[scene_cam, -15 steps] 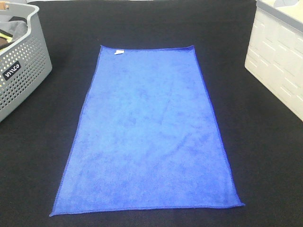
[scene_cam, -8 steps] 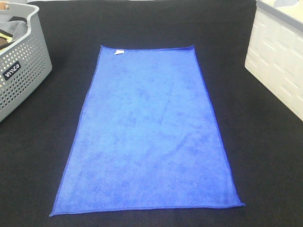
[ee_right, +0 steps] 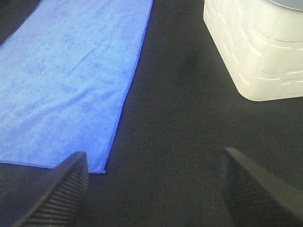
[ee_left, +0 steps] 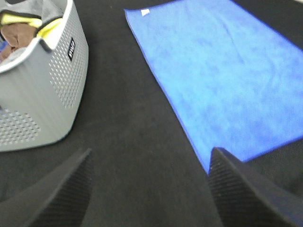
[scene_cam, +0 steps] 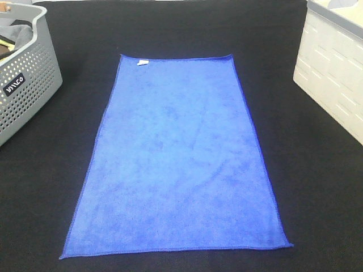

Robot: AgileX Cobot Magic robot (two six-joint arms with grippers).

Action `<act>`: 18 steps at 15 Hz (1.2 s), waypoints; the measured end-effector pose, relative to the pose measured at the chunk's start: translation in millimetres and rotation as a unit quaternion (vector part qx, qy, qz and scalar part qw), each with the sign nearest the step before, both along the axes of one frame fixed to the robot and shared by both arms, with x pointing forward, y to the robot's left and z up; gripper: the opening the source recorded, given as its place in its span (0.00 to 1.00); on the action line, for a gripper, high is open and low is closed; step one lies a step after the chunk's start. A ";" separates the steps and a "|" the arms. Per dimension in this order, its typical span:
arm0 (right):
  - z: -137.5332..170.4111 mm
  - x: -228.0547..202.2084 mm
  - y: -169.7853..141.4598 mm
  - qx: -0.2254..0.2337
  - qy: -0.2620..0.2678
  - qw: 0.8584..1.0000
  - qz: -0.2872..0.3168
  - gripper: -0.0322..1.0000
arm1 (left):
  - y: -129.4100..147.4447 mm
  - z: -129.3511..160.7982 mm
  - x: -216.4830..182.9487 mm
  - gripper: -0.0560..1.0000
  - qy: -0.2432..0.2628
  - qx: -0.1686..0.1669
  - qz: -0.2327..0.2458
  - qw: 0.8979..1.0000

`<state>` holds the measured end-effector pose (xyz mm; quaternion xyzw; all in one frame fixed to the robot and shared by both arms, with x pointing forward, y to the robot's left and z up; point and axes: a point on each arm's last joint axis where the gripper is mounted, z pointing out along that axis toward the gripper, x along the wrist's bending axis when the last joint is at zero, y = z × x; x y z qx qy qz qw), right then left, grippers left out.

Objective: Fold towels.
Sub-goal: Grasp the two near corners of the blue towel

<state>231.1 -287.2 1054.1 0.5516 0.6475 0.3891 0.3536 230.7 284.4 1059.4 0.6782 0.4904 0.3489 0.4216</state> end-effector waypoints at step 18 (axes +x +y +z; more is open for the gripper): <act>-51.3 182.1 12.8 0.112 0.363 0.925 0.008 0.73 | -28.4 -91.0 187.3 0.67 0.371 -0.232 0.074 0.896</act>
